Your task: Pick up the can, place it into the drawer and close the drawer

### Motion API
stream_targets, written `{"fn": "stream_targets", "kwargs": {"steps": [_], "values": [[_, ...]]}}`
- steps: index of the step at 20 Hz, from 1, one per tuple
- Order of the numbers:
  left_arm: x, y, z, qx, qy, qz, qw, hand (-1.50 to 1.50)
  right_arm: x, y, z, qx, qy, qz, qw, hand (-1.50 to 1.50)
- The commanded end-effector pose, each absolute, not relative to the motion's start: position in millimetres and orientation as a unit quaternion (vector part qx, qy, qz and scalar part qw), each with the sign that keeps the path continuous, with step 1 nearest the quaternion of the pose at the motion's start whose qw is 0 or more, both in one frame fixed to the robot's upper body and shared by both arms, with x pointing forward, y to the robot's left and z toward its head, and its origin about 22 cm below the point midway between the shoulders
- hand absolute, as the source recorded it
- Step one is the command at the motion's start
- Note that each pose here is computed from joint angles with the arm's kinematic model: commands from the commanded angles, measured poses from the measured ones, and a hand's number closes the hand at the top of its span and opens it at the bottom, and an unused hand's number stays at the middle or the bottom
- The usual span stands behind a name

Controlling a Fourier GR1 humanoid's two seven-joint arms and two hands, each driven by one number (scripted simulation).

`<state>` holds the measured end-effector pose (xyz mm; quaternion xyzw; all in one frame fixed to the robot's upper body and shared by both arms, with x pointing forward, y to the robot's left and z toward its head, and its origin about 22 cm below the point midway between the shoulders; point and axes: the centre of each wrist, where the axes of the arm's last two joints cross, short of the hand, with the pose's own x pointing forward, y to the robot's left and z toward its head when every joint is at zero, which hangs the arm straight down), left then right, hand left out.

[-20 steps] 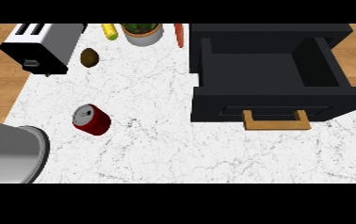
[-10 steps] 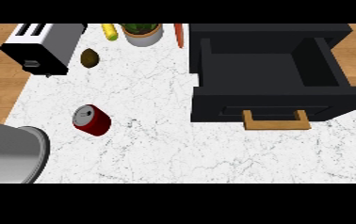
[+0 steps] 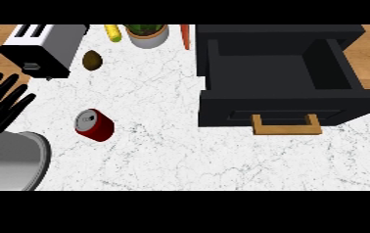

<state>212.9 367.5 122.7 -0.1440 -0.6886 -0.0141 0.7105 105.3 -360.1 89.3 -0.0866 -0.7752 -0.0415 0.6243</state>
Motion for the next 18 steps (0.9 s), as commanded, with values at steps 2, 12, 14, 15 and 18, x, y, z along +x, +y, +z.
{"fn": "stream_targets", "kwargs": {"steps": [2,12,14,15,18], "values": [[245.3,351.4,101.2,-0.143,-0.682,-0.011,0.717,-1.50,103.5,-368.2,102.9,-0.085,-0.771,-0.041,0.630,-1.50],[257.4,334.3,59.5,-0.113,-0.675,-0.015,0.729,-1.50,90.6,-367.7,96.9,-0.086,-0.776,-0.046,0.623,-1.50],[241.0,349.4,38.8,-0.108,-0.665,-0.019,0.739,-1.50,80.4,-360.8,101.6,-0.086,-0.778,-0.039,0.622,-1.50],[245.2,348.9,30.8,-0.103,-0.671,-0.015,0.734,-1.50,70.4,-375.4,87.5,-0.084,-0.773,-0.035,0.628,-1.50],[256.4,341.2,26.7,-0.089,-0.667,-0.009,0.739,-1.50,71.6,-386.6,89.9,-0.089,-0.775,-0.043,0.624,-1.50]]}}
